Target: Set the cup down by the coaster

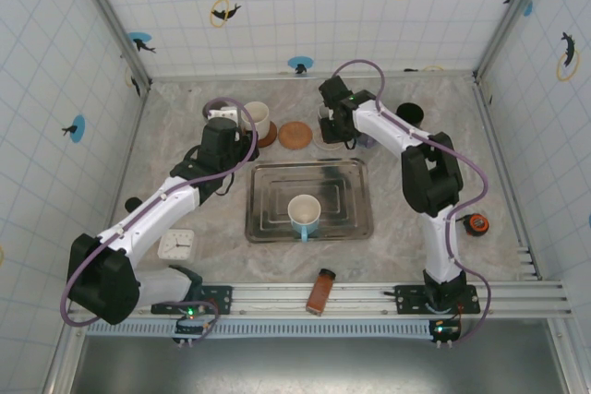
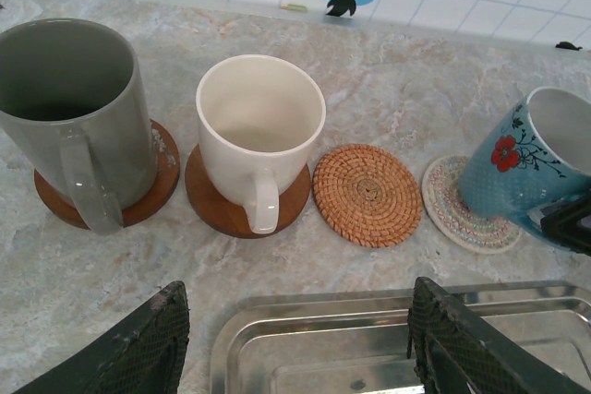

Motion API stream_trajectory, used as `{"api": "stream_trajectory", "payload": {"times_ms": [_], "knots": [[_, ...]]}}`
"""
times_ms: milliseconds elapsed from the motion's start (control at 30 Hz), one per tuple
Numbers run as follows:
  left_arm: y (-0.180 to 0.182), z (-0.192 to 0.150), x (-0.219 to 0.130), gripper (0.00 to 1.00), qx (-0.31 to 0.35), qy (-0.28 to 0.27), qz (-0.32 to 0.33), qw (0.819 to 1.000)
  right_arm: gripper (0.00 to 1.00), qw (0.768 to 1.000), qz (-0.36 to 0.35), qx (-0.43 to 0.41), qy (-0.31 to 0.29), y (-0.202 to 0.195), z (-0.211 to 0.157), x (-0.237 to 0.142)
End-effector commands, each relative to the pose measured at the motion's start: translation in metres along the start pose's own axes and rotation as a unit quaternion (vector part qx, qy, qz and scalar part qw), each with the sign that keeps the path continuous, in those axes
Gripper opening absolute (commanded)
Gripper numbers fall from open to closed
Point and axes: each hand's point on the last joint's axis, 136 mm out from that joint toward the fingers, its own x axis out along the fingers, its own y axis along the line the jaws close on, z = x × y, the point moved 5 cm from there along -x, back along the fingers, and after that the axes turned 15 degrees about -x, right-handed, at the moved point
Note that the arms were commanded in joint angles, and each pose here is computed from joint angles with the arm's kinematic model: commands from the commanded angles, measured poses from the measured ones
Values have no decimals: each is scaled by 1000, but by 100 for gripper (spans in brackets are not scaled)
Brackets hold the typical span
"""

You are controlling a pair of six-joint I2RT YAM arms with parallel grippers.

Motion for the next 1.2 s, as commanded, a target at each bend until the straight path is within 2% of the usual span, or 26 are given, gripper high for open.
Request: {"api": "stream_trajectory", "payload": {"times_ms": [0, 1167], "knots": [[-5, 11, 0, 63, 2, -13, -6, 1000, 0, 1000, -3, 10, -19, -3, 8, 7], [-5, 11, -2, 63, 2, -13, -7, 1000, 0, 1000, 2, 17, -5, 0, -5, 16]]}}
